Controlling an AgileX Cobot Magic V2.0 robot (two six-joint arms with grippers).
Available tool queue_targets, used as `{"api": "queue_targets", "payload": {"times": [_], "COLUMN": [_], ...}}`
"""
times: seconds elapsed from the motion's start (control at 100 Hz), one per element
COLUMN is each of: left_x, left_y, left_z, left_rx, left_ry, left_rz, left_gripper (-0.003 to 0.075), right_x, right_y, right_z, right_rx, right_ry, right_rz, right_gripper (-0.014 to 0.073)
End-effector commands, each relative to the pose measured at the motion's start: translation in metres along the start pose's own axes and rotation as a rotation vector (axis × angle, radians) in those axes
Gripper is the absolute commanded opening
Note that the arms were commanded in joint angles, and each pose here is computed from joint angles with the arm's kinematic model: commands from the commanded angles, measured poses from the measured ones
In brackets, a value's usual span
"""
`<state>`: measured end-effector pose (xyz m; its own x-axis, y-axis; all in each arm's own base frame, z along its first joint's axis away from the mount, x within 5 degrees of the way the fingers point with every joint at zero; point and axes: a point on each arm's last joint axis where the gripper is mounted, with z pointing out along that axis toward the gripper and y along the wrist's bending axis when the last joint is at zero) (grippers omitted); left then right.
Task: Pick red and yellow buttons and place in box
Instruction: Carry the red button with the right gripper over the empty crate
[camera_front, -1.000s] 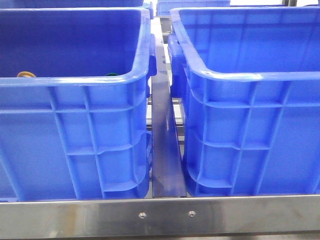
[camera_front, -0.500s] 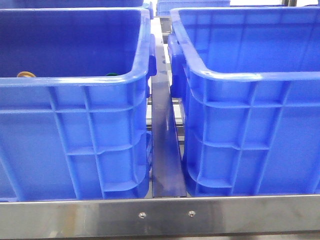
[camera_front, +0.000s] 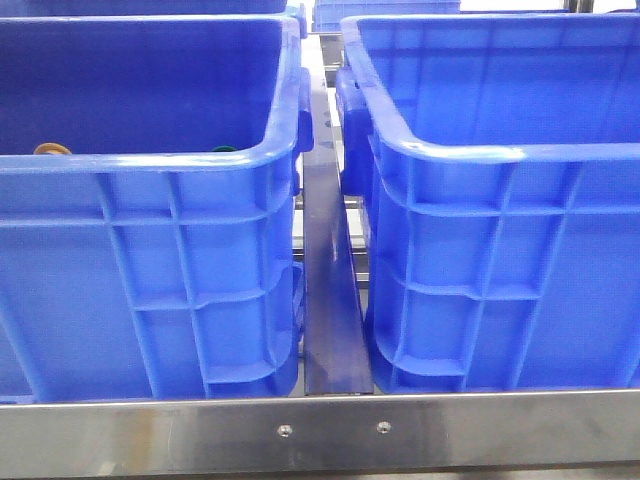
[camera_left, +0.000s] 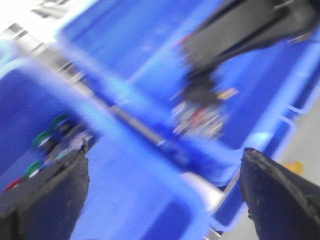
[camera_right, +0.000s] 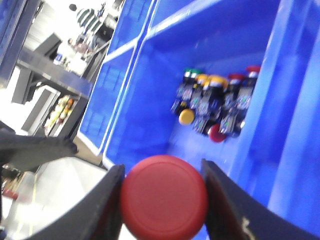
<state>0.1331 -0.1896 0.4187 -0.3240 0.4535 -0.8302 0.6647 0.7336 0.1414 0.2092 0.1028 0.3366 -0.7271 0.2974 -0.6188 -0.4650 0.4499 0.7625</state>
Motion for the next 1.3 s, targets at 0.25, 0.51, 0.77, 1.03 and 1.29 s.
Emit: {"api": "queue_targets", "payload": {"times": [0.25,0.51,0.77,1.03,1.29], "left_x": [0.039,0.086,0.13,0.137,0.133], "left_y": [0.081,0.13,0.141,0.127,0.126], "left_z": [-0.013,-0.04,-0.072,-0.072,-0.07], "left_rx": [-0.297,-0.571,-0.754,-0.66,-0.621], "left_ry": [-0.039,-0.009,-0.017,-0.047,-0.089], "left_rz": [-0.27,-0.45,-0.598,-0.534,-0.508], "left_gripper": [0.0578,0.0578,0.0578,0.0575,0.0325], "right_x": [-0.012,-0.013,-0.014,-0.018,-0.03], "right_y": [0.022,0.022,0.02,0.015,0.002], "right_z": [-0.011,-0.011,-0.011,-0.012,-0.015], "right_rx": [-0.076,-0.074,-0.055,0.006,0.189], "right_ry": [-0.083,-0.085,-0.101,-0.148,-0.256], "right_rz": [-0.031,-0.03,-0.031,-0.109,-0.296], "right_gripper": [0.0141,0.0141,0.0141,0.0141,0.0141]}}
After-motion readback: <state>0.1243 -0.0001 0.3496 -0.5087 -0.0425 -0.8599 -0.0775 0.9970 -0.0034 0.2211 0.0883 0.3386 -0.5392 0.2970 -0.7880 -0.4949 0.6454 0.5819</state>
